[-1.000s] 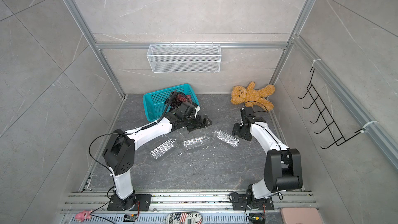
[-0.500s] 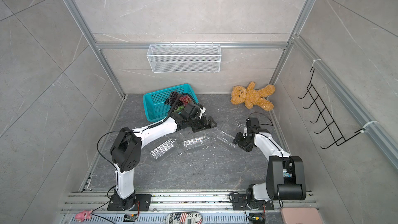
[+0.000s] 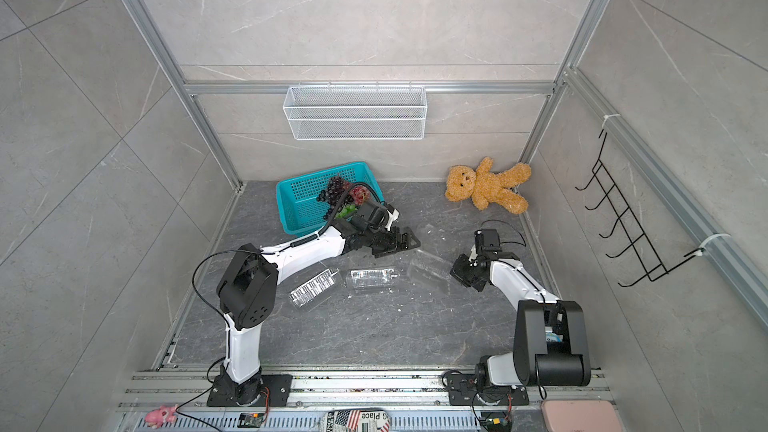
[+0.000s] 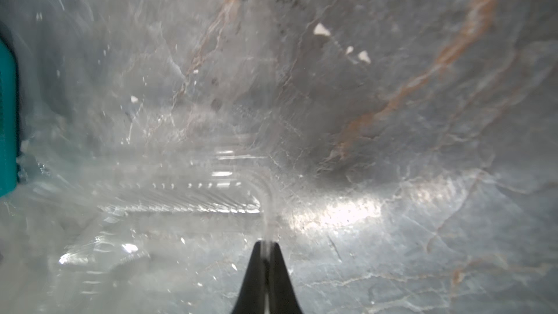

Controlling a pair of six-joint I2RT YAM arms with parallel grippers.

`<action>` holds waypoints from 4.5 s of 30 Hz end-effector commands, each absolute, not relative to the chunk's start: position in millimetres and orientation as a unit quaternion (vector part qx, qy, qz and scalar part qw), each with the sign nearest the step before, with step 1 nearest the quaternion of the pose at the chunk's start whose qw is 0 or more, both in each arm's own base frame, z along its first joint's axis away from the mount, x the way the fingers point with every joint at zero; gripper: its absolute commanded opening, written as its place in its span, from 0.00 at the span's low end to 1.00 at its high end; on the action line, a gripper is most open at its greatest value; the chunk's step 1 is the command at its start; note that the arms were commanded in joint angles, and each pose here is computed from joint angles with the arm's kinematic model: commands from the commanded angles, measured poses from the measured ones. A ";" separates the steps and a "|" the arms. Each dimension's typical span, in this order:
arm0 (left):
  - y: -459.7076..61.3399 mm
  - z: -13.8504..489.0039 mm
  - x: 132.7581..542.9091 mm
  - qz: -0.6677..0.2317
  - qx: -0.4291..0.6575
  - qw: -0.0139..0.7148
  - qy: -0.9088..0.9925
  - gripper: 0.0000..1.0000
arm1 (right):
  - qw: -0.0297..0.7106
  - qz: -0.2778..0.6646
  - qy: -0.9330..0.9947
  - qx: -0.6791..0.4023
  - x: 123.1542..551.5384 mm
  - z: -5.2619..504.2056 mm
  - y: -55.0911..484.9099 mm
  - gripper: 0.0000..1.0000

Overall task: Pack grapes into containers
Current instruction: Pick up the packing box from the center of the board, then place the packing box at the center of the board, then pick up the packing box from the center of the board, then place the packing box at the center of the board.

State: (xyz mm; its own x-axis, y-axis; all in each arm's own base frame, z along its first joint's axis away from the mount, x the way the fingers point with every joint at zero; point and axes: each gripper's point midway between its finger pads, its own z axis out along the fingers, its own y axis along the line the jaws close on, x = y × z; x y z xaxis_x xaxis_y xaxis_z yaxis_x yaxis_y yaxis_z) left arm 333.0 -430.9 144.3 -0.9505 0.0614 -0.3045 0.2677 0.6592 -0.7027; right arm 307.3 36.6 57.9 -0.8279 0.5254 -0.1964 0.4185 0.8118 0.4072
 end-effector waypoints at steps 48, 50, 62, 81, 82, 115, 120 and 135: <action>-392.9 212.8 372.1 -0.359 0.115 0.212 0.902 1.00 | 0.339 -0.084 0.923 0.161 469.0 103.0 -53.6 0.93; -389.0 216.0 373.1 -0.350 0.117 0.221 0.903 1.00 | 0.347 -0.077 0.920 0.168 464.6 115.2 -52.2 0.99; -316.5 247.4 389.7 -0.195 0.087 0.339 0.916 1.00 | 0.416 -0.007 0.888 0.197 430.6 199.6 -37.2 0.99; -236.3 199.1 321.3 -0.275 0.000 0.267 0.924 0.99 | 0.284 0.101 0.954 -0.009 344.4 127.1 173.3 0.82; -232.2 196.4 319.1 -0.276 -0.006 0.265 0.924 0.99 | 0.272 0.104 0.956 -0.014 338.9 119.5 181.7 0.81; -232.9 182.3 311.7 -0.304 -0.022 0.240 0.922 0.99 | 0.277 -0.042 0.958 -0.068 345.3 79.0 178.9 0.03; -240.2 188.3 316.9 -0.318 -0.021 0.238 0.918 0.99 | 0.300 -0.083 0.949 -0.056 372.1 86.1 155.2 0.03; -242.7 191.7 328.7 -0.316 -0.017 0.238 0.918 0.99 | 0.255 -0.107 0.961 -0.015 403.3 67.6 99.0 0.33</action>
State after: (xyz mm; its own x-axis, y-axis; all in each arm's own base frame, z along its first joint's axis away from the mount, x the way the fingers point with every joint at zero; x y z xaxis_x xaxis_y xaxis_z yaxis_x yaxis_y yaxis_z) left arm 320.2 -238.2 171.3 -0.9009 -0.1779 -0.3959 0.0847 0.8225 -0.5624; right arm 404.3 96.8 67.0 -0.8571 -0.0527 -0.5124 0.0531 0.9804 -0.1896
